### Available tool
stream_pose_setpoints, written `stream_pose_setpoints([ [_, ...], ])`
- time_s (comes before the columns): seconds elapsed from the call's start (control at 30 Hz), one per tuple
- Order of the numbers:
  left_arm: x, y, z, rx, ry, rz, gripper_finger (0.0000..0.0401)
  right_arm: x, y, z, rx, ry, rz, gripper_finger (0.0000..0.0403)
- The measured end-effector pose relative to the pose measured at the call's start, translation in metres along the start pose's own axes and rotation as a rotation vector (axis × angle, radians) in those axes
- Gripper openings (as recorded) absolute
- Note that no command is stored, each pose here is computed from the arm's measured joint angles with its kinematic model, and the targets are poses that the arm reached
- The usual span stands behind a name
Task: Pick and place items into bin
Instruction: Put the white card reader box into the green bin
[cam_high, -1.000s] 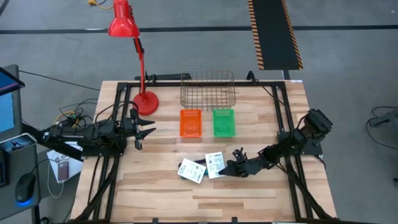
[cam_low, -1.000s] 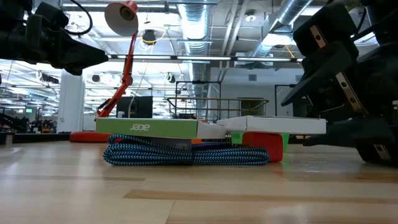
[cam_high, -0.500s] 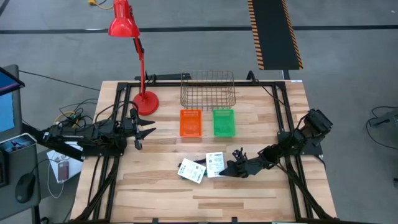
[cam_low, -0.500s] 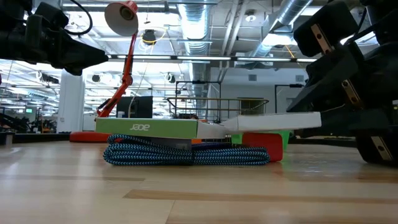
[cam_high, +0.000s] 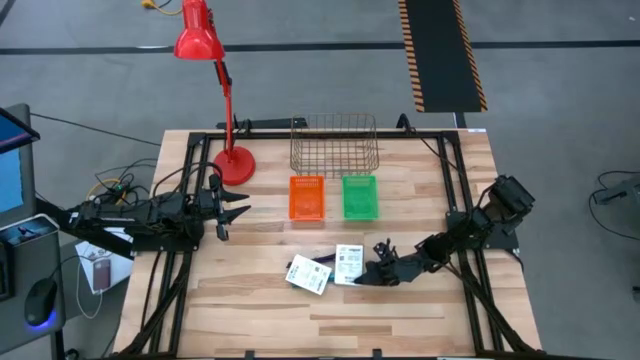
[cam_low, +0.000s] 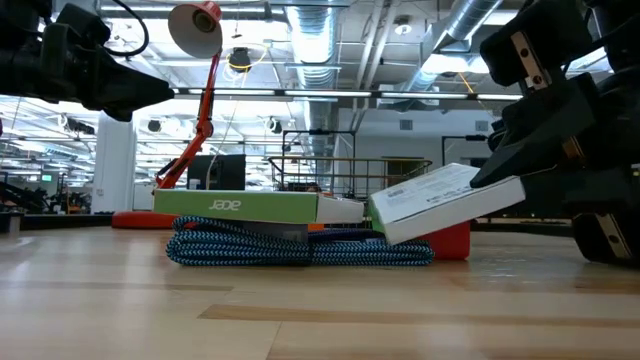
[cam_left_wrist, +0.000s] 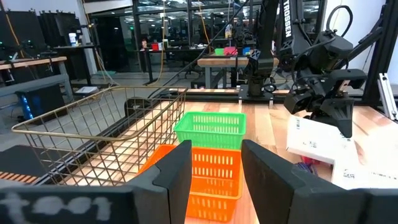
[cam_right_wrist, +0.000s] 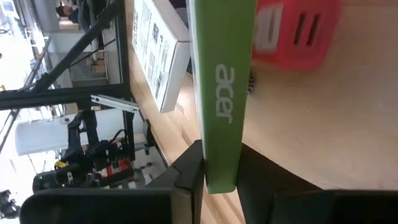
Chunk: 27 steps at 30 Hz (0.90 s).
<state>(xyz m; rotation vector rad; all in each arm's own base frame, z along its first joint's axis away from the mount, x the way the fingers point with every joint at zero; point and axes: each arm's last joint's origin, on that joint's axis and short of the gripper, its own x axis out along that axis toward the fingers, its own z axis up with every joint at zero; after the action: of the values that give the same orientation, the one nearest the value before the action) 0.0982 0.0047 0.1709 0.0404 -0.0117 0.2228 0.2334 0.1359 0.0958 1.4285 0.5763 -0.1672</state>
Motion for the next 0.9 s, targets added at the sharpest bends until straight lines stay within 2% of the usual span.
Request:
stream_pose_setpoints([
  [0.5, 0.000, 0.000, 0.000, 0.002, 0.000, 0.000, 0.0130, -0.002, 0.004, 0.002, -0.135, -0.012, 0.019, 0.0066],
  [0.73, 0.000, 0.000, 0.000, 0.001, 0.000, 0.000, 0.0130, -0.010, 0.021, 0.011, -0.170, -0.037, 0.085, 0.0066],
  [0.9, 0.000, 0.000, 0.000, 0.005, 0.000, 0.000, 0.0130, -0.021, 0.031, 0.023, -0.165, -0.027, 0.066, 0.0066],
])
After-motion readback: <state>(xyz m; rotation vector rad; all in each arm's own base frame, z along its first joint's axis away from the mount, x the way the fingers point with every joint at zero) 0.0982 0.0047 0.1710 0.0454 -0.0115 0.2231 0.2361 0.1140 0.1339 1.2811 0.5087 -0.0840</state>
